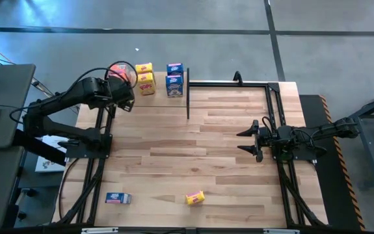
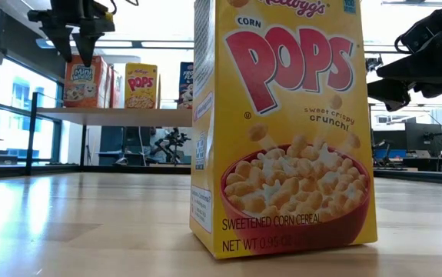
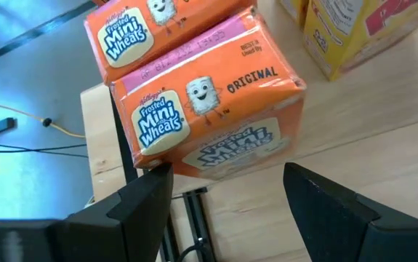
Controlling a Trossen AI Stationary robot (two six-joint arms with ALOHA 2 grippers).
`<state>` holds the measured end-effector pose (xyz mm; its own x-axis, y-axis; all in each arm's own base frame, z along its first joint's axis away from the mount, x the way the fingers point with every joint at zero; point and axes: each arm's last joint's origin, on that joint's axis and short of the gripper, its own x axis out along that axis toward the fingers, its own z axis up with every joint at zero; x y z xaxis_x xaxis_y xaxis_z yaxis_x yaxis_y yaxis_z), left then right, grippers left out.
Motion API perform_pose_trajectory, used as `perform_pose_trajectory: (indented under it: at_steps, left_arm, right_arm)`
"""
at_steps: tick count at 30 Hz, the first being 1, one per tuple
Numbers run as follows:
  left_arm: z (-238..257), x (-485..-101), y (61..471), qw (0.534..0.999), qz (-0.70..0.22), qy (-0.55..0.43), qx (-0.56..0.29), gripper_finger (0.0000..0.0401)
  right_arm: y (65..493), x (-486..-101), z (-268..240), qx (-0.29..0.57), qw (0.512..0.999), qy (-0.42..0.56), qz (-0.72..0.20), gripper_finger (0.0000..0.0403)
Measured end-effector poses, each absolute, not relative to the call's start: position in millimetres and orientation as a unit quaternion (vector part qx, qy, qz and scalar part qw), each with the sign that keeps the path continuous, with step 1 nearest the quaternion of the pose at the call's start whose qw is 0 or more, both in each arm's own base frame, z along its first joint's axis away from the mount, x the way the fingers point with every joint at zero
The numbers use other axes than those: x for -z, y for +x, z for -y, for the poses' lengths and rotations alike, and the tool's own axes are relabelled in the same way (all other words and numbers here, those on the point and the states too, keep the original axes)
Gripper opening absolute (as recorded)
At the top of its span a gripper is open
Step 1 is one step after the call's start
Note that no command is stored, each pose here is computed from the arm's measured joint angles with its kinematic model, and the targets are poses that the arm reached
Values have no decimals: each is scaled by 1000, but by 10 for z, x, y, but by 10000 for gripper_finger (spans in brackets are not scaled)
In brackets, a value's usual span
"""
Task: Stack cereal on shelf
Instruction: Put the orange cereal box on the shelf aligned with the other orange cereal boxes, then put the yellow cereal box on the shelf aligned with the other yellow cereal boxes
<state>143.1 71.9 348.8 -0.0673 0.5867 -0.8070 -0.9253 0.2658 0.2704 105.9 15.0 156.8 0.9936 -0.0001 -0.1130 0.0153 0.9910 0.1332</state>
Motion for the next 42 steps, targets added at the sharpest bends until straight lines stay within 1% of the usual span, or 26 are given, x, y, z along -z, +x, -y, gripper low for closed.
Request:
perform_pose_trajectory:
  at_steps: [7, 12, 17, 28, 38, 42]
  left_arm:
    - [-702, -3491, 1416, 659, -454, -201, -565, 253]
    - [-626, -3530, 1369, 674, -443, -203, -556, 253]
    - [-492, -3570, 1357, 707, -434, -195, -523, 253]
    - [-200, -3626, 1626, 805, -386, -172, -417, 253]
    - [0, -3656, 1733, 844, -362, -170, -358, 253]
    - [80, -3675, 1784, 859, -352, -184, -323, 253]
  right_arm:
    - [1059, -1568, -150, 4, 996, 67, -56, 264]
    - [1059, -1570, -150, 4, 996, 67, -56, 264]
    - [1059, -1569, -150, 4, 996, 67, -56, 264]
    - [1059, -1570, -150, 4, 996, 67, -56, 264]
    - [1059, -1570, -150, 4, 996, 67, -56, 264]
    - [1059, -1568, -150, 4, 996, 67, -56, 264]
